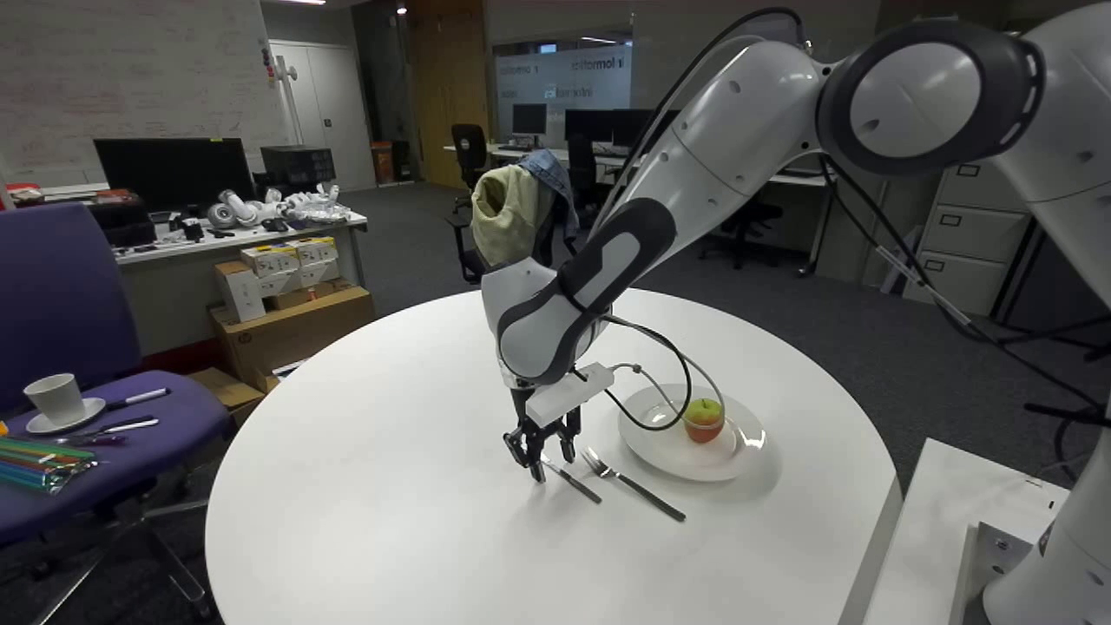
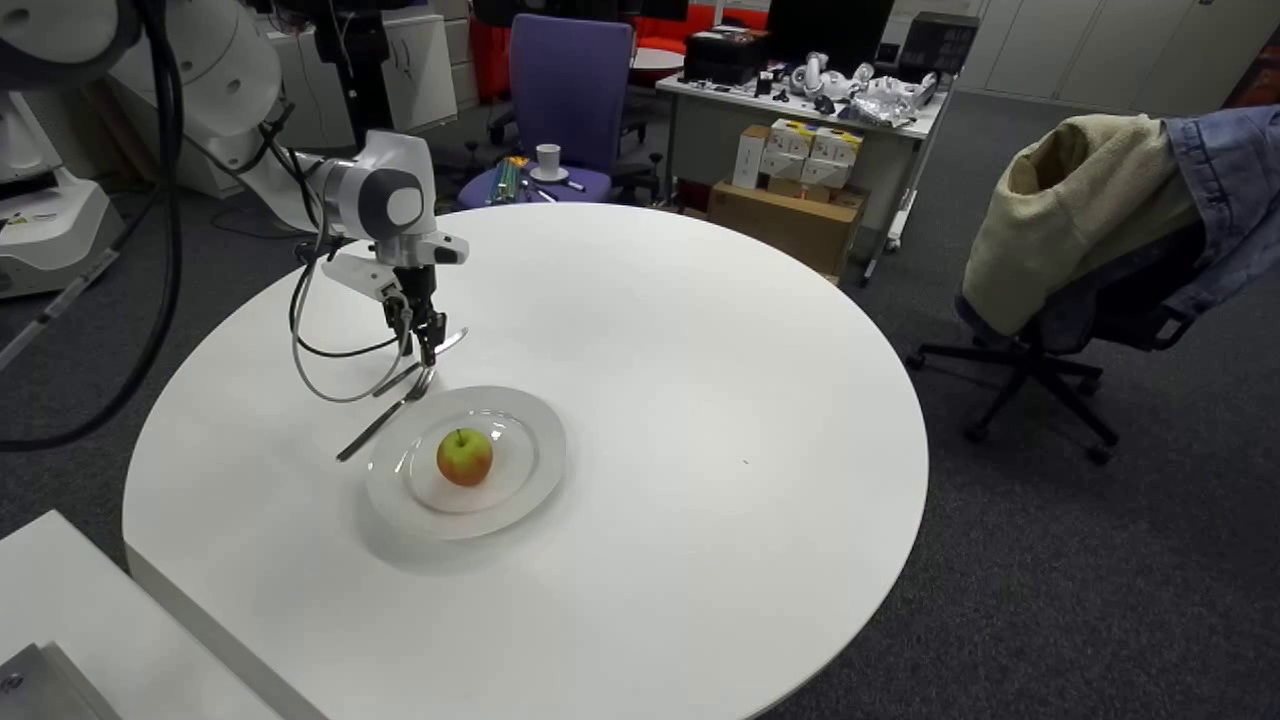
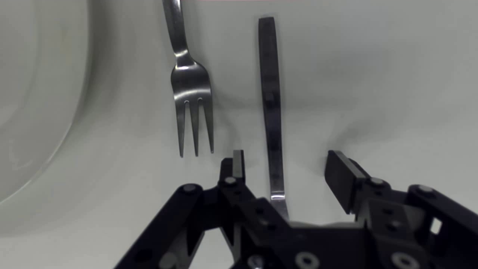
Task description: Move the knife to the other side of the plate
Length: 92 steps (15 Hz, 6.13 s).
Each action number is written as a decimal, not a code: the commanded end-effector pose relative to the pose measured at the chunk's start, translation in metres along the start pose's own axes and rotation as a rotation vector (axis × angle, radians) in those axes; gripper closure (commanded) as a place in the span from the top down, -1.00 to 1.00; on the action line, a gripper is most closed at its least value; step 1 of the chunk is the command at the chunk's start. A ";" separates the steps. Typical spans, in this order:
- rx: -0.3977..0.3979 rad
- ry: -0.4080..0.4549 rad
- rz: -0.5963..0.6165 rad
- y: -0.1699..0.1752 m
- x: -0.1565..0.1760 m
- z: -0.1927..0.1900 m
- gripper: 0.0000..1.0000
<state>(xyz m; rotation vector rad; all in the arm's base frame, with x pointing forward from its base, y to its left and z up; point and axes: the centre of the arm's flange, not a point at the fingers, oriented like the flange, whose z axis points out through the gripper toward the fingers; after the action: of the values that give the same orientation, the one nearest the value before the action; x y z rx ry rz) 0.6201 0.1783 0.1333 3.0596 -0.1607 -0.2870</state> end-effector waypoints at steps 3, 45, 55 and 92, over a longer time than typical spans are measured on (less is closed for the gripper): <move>0.007 -0.033 -0.002 0.006 0.004 -0.001 -0.27; 0.046 -0.019 -0.028 0.018 -0.002 -0.021 -0.95; 0.042 0.006 -0.064 0.019 -0.012 -0.056 -0.95; -0.035 0.000 -0.161 0.222 -0.156 -0.117 -0.95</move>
<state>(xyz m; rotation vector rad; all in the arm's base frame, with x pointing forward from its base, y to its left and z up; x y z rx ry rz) 0.4945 0.0077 0.2821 3.0267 0.0910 -0.3093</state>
